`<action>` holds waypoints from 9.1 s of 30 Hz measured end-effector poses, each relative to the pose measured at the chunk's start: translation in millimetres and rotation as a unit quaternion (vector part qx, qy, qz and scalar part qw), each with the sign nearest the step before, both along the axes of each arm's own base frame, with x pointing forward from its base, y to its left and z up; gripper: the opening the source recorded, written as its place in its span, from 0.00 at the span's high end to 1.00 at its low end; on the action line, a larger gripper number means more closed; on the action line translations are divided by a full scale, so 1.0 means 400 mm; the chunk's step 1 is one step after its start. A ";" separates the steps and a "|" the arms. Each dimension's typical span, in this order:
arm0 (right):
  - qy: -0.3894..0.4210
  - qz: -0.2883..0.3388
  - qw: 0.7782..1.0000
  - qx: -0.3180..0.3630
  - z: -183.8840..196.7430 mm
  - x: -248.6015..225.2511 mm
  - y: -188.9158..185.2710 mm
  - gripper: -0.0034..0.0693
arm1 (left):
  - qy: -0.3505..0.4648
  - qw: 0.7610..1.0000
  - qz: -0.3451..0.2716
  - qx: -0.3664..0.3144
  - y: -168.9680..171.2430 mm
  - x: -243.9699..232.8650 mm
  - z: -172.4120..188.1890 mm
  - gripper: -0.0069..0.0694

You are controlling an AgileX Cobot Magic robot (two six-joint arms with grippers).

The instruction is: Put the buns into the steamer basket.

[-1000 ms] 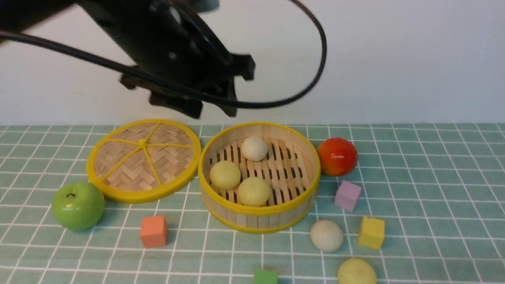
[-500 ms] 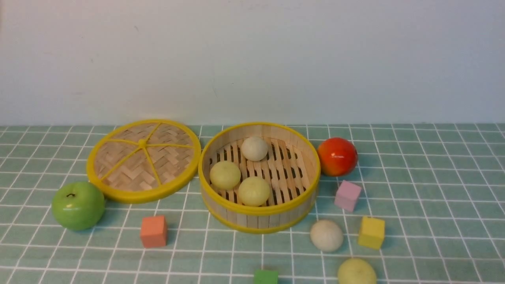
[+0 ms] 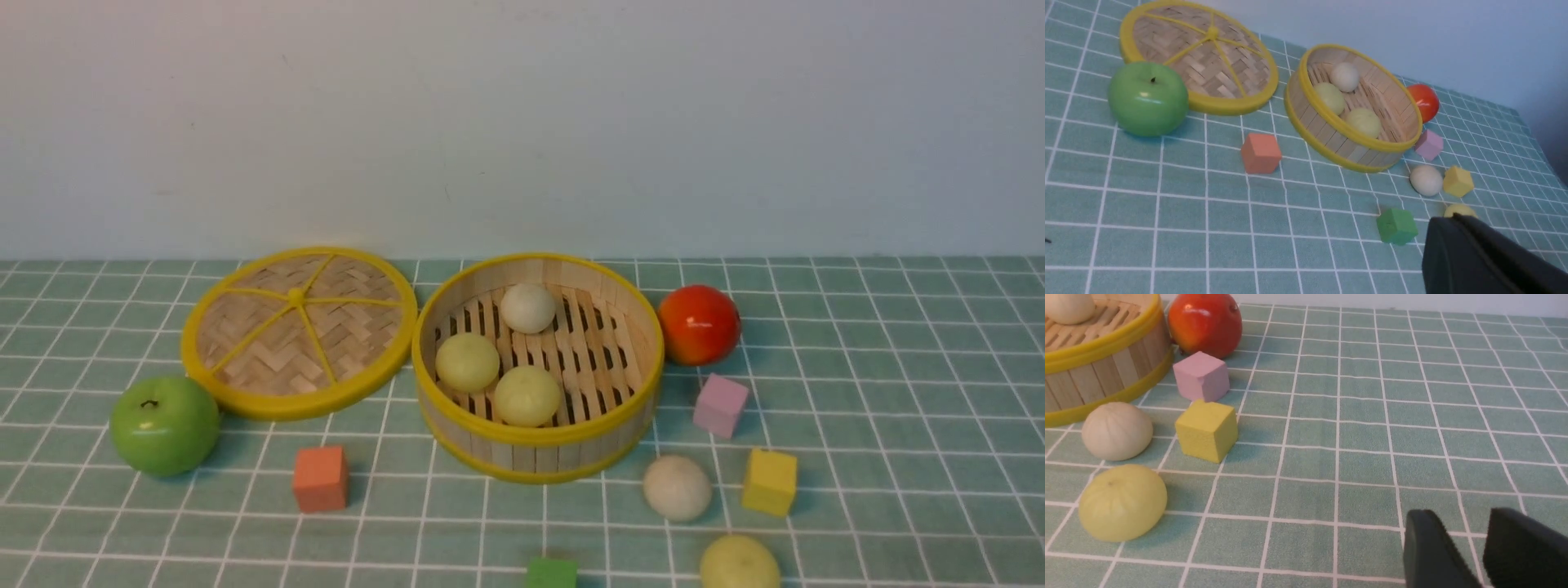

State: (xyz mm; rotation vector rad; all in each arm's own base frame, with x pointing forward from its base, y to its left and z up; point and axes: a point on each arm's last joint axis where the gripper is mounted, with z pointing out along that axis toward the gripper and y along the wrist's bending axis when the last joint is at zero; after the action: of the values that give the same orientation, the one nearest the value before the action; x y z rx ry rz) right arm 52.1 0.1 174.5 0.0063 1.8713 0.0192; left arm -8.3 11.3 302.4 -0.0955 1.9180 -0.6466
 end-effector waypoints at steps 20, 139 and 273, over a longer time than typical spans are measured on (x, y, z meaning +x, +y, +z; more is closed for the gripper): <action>0.000 0.000 1.000 0.000 0.000 0.000 0.000 0.62 | -0.043 0.995 0.070 0.052 0.002 0.044 -0.039 0.93; 0.530 0.126 0.838 0.004 -0.003 0.557 0.375 0.89 | -0.040 0.970 0.211 0.111 -0.013 0.153 -0.321 0.88; 0.244 0.217 0.945 -0.019 0.359 0.058 0.104 0.97 | -0.038 0.967 0.213 0.134 -0.009 0.152 -0.323 0.80</action>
State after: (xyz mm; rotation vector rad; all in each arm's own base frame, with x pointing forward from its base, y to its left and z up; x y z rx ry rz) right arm 75.3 41.8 318.0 -0.4673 2.3336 0.3107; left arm 52.7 7.8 173.1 -0.2977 1.8153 -0.0996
